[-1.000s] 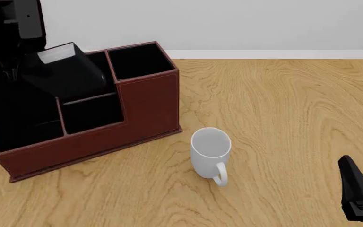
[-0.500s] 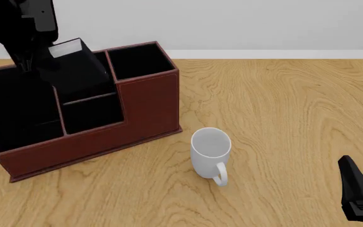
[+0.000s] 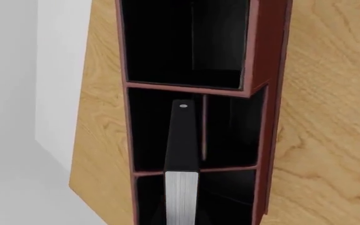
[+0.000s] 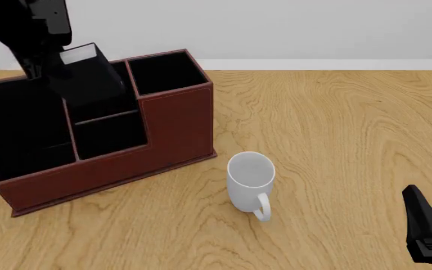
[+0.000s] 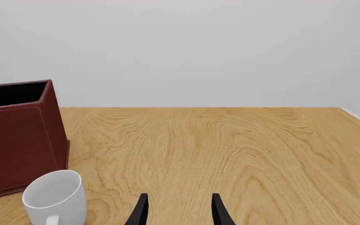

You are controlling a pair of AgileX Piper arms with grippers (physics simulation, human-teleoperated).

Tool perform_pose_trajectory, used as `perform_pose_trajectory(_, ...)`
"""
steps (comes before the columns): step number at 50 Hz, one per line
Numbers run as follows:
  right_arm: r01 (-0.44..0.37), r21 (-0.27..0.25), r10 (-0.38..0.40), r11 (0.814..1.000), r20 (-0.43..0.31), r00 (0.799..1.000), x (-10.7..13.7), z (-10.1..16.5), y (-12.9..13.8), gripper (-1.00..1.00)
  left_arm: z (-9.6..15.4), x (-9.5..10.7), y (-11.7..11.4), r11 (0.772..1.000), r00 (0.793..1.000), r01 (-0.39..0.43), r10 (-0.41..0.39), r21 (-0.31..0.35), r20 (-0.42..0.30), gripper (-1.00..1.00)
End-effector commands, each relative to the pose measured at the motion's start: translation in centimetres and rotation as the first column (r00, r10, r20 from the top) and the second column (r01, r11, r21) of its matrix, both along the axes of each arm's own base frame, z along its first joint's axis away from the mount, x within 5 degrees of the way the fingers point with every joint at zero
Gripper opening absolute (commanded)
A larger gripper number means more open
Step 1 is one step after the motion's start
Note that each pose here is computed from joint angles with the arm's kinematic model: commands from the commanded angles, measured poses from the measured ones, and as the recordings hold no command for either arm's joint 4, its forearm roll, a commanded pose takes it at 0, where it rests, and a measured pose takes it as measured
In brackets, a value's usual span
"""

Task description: Pick up the book and place it in the front compartment of the caddy.

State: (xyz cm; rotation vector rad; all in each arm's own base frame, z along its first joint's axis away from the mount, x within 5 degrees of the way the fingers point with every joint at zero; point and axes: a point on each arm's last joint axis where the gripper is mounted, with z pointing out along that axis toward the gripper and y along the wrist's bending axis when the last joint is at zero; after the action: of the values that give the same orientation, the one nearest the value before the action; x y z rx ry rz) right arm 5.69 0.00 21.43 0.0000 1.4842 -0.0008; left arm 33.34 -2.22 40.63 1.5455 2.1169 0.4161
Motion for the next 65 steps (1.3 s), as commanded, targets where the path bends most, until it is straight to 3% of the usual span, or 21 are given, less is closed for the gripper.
perform_pose_trajectory(1,0.0,0.0,0.0,1.0,0.0,1.0,0.0,0.0,0.0,1.0,-0.2,1.3,0.7,1.0,1.0,0.007,-0.007,0.021,0.001,-1.0)
perform_pose_trajectory(8,0.0,0.0,0.0,1.0,0.0,1.0,0.0,0.0,0.0,1.0,-1.0,2.1,0.2,1.0,1.0,0.004,-0.004,0.012,-0.018,-1.0)
perform_pose_trajectory(14,0.0,0.0,0.0,1.0,0.0,1.0,0.0,0.0,0.0,1.0,-1.2,2.7,1.9,0.999,1.0,-0.003,0.004,0.037,-0.021,-1.0)
perform_pose_trajectory(50,0.0,0.0,0.0,1.0,0.0,1.0,0.0,0.0,0.0,1.0,-5.2,7.6,-0.9,1.0,0.995,0.004,-0.003,0.005,-0.098,-1.0)
perform_pose_trajectory(57,0.0,0.0,0.0,1.0,0.0,1.0,0.0,0.0,0.0,1.0,-5.2,8.8,1.3,1.0,0.997,-0.008,0.01,0.026,-0.078,-1.0)
perform_pose_trajectory(65,0.0,0.0,0.0,1.0,0.0,1.0,0.0,0.0,0.0,1.0,-5.9,9.6,0.6,1.0,0.996,-0.005,0.007,0.019,-0.084,-1.0)
